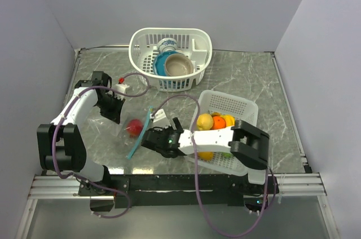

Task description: Open the zip-top bag and remove the fake food

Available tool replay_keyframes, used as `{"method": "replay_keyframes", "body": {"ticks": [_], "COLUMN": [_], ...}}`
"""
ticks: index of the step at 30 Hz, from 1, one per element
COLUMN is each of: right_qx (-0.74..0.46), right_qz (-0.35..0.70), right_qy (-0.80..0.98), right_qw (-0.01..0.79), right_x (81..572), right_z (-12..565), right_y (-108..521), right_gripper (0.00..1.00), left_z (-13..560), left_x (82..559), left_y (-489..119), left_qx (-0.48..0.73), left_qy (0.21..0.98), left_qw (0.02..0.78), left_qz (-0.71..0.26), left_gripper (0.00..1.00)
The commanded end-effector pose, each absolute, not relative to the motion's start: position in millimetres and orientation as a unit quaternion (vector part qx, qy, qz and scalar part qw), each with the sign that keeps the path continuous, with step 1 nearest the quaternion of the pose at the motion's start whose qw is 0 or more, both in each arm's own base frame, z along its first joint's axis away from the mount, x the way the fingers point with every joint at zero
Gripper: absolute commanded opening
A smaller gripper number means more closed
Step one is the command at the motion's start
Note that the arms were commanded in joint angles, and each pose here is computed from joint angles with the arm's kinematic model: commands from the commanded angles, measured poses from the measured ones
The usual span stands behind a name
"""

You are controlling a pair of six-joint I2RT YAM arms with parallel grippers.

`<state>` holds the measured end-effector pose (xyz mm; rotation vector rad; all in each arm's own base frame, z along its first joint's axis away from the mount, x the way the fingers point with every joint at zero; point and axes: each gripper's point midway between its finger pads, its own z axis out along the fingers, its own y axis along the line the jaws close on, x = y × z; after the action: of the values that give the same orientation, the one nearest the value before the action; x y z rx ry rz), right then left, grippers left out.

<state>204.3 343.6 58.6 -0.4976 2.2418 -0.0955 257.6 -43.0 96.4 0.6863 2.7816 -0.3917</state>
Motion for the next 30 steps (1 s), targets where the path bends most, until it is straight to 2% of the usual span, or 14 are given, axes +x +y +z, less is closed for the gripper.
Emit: {"method": "replay_keyframes", "body": {"ticks": [1,8,14,23,27,30], "right_qx": [-0.25,-0.257,-0.279,-0.313,-0.328,-0.343], "right_qz": [-0.169,-0.203,-0.213,-0.066,0.011,0.023], "right_qy": [0.913,0.902,0.9,0.909,0.893,0.881], "right_qw": [0.275,0.281,0.26,0.266,0.308,0.326], "right_x": [174.7,188.1,175.2,141.2,145.0,152.5], "right_z": [10.8,50.3,66.7,111.7,127.2,128.4], "right_y": [280.7,287.4,281.7,321.3,356.2,374.5], "right_gripper": [1.0,1.0,1.0,1.0,1.0,1.0], "left_z": [107.7,105.3,104.9,109.4,111.4,116.5], "left_x": [263.4,260.5,257.8,255.2,252.7,252.1], "left_y": [-47.6,-45.4,-41.8,-41.2,-42.2,-42.1], "left_qx": [0.246,0.249,0.246,0.244,0.242,0.243], "left_qy": [0.947,0.945,0.944,0.941,0.94,0.939], "left_qw": [0.146,0.15,0.153,0.166,0.167,0.174], "left_qz": [-0.146,-0.149,-0.156,-0.166,-0.171,-0.169], "left_gripper": [0.01,0.01,0.01,0.01,0.01,0.01]}}
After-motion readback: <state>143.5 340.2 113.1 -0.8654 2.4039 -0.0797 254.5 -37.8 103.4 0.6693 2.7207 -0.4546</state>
